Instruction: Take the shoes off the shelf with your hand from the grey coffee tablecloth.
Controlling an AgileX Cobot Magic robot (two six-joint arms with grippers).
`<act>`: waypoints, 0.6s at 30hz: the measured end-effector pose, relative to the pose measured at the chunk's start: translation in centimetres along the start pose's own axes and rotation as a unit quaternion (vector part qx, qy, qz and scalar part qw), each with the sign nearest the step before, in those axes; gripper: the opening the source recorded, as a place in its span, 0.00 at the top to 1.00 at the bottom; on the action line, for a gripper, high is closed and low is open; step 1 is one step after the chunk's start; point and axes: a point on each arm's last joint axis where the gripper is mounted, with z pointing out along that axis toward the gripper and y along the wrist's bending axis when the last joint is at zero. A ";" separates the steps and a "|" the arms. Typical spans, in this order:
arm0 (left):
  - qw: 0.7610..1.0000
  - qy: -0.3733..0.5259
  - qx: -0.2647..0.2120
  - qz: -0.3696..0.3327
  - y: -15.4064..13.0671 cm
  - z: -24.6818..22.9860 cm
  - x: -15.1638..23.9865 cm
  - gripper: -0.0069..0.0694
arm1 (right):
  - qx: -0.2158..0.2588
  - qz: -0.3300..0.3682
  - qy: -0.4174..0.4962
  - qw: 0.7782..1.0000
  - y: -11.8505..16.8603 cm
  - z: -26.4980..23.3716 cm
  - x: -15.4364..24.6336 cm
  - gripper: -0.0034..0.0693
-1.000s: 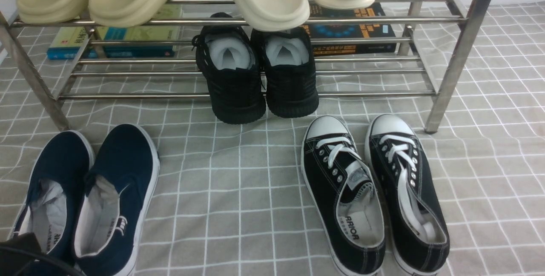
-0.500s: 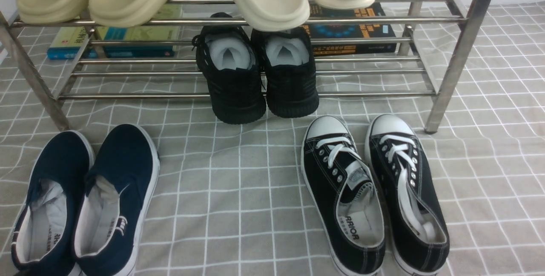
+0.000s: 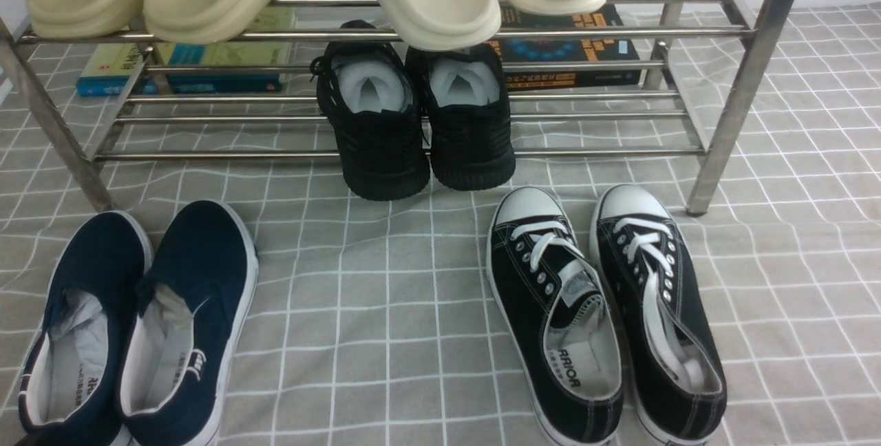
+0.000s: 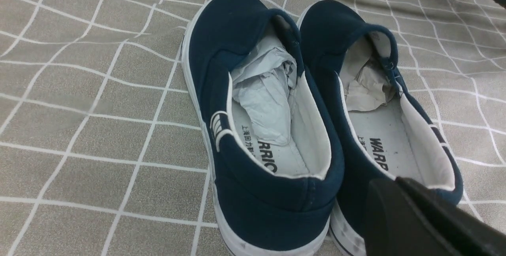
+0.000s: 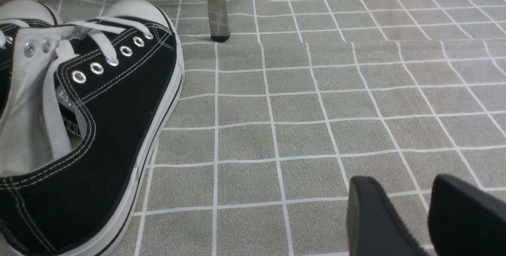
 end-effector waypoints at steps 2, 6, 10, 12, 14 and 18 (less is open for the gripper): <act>1.000 0.000 0.000 0.000 0.0 0.0 0.0 0.87 | 0.000 0.000 0.000 1.000 0.0 0.0 0.0 0.62; 1.000 0.000 0.000 0.000 0.0 0.0 0.0 0.86 | 0.000 0.000 0.000 1.000 0.0 0.0 0.0 0.62; 1.000 0.000 0.000 0.000 0.0 0.0 0.0 0.86 | 0.000 0.000 0.000 1.000 0.0 0.0 0.0 0.62; 1.000 0.000 0.000 0.000 0.0 0.0 0.0 0.85 | 0.000 0.000 0.000 1.000 0.0 0.0 0.0 0.62; 1.000 0.000 0.000 -0.001 0.0 0.0 0.0 0.85 | 0.000 0.000 0.000 1.000 0.0 0.0 0.0 0.62; 1.000 0.000 0.000 -0.002 0.0 0.0 0.0 0.84 | 0.000 0.000 0.000 1.000 0.0 0.0 0.0 0.62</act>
